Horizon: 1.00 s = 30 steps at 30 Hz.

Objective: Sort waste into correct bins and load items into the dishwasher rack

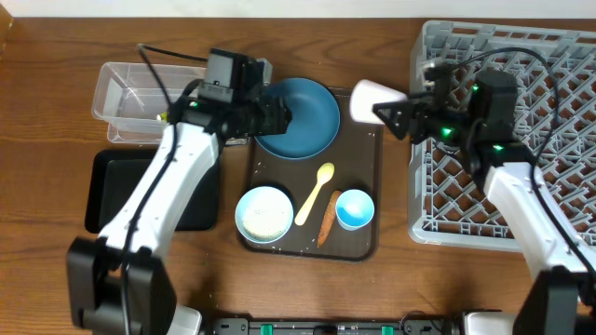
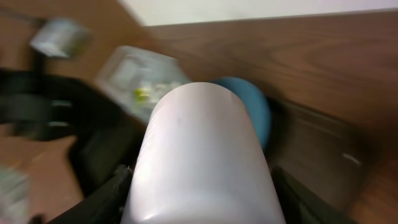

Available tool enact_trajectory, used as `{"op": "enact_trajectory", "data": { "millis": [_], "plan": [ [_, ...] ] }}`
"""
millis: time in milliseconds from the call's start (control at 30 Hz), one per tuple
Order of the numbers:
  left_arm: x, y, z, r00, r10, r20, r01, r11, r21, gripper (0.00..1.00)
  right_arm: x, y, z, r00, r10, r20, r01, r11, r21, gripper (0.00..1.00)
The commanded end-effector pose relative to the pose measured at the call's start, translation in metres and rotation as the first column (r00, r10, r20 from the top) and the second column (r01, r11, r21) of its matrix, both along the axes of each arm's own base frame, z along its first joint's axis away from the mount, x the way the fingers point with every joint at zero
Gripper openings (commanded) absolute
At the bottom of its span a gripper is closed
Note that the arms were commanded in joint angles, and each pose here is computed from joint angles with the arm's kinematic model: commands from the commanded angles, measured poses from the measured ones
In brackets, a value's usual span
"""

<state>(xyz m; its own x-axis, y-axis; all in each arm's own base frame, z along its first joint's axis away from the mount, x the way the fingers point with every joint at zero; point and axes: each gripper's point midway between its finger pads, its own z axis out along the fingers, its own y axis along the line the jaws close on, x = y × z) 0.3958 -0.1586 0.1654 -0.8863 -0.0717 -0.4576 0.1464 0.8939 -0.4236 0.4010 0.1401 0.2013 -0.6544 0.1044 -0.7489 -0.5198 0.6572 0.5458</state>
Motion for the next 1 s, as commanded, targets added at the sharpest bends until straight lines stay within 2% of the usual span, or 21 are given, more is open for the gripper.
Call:
{"op": "enact_trajectory", "data": {
  "millis": [0, 167, 267, 367, 633, 767, 833, 967],
  "plan": [
    [-0.001, 0.022, 0.012, 0.998, 0.04, 0.057, -0.046, 0.994, 0.102, 0.59, 0.013, -0.045, 0.027, 0.976, -0.182, 0.118, 0.199, 0.969, -0.149, 0.01],
    [-0.008, 0.028, 0.008, 0.998, 0.046, 0.033, -0.05, 0.99, 0.134, 0.59, -0.001, -0.104, 0.053, 0.924, -0.351, 0.149, 0.381, 0.853, -0.357, 0.01],
    [-0.008, 0.028, 0.008, 0.998, 0.047, 0.03, -0.05, 0.99, 0.134, 0.59, -0.011, -0.154, 0.07, 0.848, -0.511, 0.14, 0.511, 0.72, -0.47, 0.01],
    [-0.008, 0.028, 0.008, 0.998, 0.046, 0.032, -0.05, 0.99, 0.133, 0.6, -0.023, -0.195, 0.077, 0.774, -0.621, 0.126, 0.579, 0.613, -0.538, 0.01],
    [-0.008, 0.028, 0.008, 0.998, 0.046, 0.032, -0.05, 0.99, 0.133, 0.6, -0.056, -0.289, 0.054, 0.583, -0.813, 0.014, 0.633, 0.443, -0.634, 0.01],
    [-0.008, 0.028, 0.008, 0.998, 0.046, 0.032, -0.05, 0.99, 0.133, 0.6, -0.071, -0.339, 0.044, 0.456, -0.89, -0.015, 0.646, 0.343, -0.682, 0.01],
    [-0.008, 0.028, 0.008, 0.998, 0.046, 0.032, -0.05, 0.99, 0.133, 0.6, -0.083, -0.368, 0.041, 0.362, -0.932, -0.023, 0.648, 0.269, -0.713, 0.01],
    [-0.008, 0.028, 0.008, 0.998, 0.046, 0.032, -0.05, 0.99, 0.133, 0.6, -0.099, -0.404, 0.028, 0.252, -0.967, -0.042, 0.637, 0.198, -0.745, 0.01]
  ]
}}
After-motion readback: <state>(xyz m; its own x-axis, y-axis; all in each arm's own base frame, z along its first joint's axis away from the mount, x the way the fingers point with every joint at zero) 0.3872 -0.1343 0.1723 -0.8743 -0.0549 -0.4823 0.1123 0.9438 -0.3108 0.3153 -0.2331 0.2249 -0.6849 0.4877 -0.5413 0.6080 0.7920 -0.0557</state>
